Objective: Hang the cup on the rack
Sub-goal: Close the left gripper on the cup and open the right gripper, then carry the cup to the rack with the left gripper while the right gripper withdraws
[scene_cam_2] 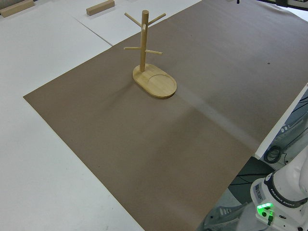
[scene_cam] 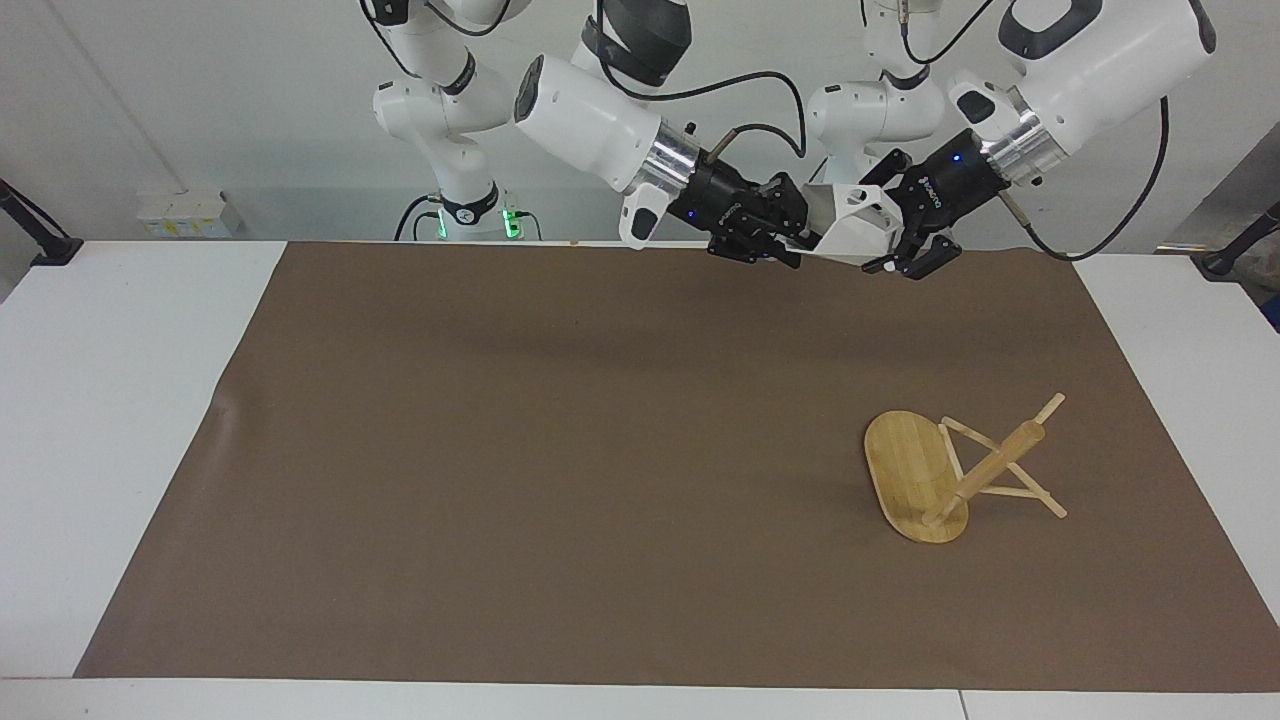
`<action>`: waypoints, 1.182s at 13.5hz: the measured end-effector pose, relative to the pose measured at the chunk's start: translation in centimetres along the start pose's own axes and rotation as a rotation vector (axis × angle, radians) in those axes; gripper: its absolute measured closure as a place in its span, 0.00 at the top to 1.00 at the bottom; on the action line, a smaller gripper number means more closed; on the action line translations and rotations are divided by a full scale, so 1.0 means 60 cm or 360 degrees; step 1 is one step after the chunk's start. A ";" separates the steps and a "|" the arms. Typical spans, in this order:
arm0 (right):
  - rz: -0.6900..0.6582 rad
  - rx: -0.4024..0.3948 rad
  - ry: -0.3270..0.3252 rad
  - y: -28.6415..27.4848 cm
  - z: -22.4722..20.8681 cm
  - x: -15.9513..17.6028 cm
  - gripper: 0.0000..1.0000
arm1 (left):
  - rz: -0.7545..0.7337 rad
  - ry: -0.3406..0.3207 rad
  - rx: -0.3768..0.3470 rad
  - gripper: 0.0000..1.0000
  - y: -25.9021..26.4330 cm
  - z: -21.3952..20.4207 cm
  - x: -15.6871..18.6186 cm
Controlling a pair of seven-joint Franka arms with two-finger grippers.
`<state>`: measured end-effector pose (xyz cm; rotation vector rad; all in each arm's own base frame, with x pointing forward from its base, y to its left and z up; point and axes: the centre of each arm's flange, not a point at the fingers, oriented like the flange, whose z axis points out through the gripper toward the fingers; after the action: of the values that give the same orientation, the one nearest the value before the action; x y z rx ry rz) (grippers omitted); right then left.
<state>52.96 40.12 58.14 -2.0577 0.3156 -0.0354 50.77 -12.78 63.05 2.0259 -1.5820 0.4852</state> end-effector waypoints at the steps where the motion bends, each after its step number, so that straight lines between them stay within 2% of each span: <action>1: -0.0003 0.0000 0.0001 0.000 0.000 0.000 0.70 | -0.0002 -0.0002 -0.0004 0.68 0.003 -0.003 -0.001; 3: -0.0004 0.0006 0.0017 0.000 -0.002 0.003 0.92 | -0.0008 -0.0006 -0.0002 0.68 0.004 -0.008 -0.005; 4: -0.0004 0.0013 0.0035 -0.001 -0.004 0.005 1.00 | -0.0016 -0.0018 0.0003 0.68 0.002 -0.013 -0.011; 10: 0.0017 0.0045 0.0155 0.004 -0.033 0.038 1.00 | -0.0178 -0.0075 0.0063 0.68 0.011 -0.034 -0.018; 12: 0.0034 0.0044 0.0193 0.012 -0.052 0.058 1.00 | -0.0232 -0.0127 0.0110 0.68 0.020 -0.044 -0.018; 14: 0.0056 0.0033 0.0225 0.026 -0.067 0.074 1.00 | -0.0378 -0.0186 0.0174 0.68 0.021 -0.050 -0.021; 16: 0.0083 0.0003 0.0247 0.048 -0.077 0.083 1.00 | -0.0557 -0.0166 0.0256 0.68 0.017 -0.050 -0.012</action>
<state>56.46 33.65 57.36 -2.0482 0.4647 -0.1641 49.73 -10.60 65.24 2.4225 -1.2372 0.3876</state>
